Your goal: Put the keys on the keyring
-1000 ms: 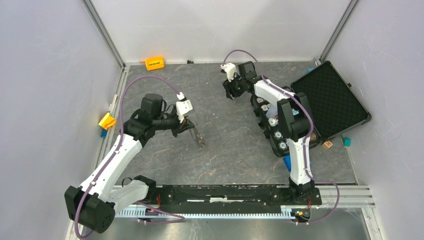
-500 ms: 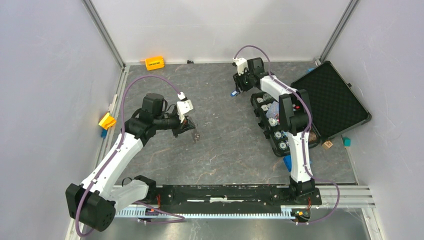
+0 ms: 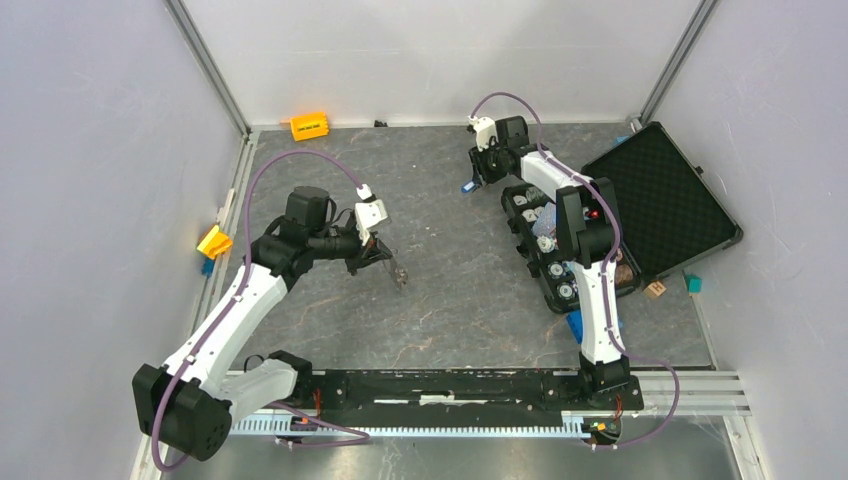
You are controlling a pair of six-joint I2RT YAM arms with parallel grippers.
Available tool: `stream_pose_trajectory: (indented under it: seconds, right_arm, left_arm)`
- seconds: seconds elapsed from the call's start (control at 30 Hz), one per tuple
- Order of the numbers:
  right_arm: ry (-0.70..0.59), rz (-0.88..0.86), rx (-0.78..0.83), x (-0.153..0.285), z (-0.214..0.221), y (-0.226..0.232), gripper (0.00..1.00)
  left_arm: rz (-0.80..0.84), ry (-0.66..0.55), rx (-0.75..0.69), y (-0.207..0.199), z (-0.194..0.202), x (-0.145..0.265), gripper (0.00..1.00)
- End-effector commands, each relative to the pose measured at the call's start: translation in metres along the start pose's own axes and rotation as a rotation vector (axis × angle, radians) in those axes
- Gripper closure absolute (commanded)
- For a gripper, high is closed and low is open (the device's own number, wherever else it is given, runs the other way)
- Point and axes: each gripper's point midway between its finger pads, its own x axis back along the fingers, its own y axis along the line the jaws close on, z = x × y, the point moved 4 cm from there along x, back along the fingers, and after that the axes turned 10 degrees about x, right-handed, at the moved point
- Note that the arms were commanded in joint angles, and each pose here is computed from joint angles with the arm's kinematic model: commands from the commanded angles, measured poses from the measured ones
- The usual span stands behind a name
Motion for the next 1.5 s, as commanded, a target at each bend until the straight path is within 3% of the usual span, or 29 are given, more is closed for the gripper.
stream_pose_trajectory:
  seconds: [0.0,0.77,1.07,1.47]
  right_arm:
    - [-0.044,-0.017,-0.010,0.000,-0.013,-0.002,0.63]
    - [-0.038,-0.058,-0.019,0.016,-0.004,0.004,0.77]
    - [-0.060,-0.081,-0.033,0.025,-0.007,0.009,0.77]
    - [-0.061,-0.073,-0.042,0.037,-0.008,0.010,0.66]
  left_arm:
    - [0.025,-0.051,-0.019,-0.004,-0.017,0.002,0.98]
    - [0.028,-0.055,-0.023,-0.005,-0.016,0.002,0.98]
    - [0.026,-0.059,-0.024,-0.005,-0.016,0.002,0.98]
    - [0.030,-0.066,-0.027,-0.007,-0.017,0.003,0.98]
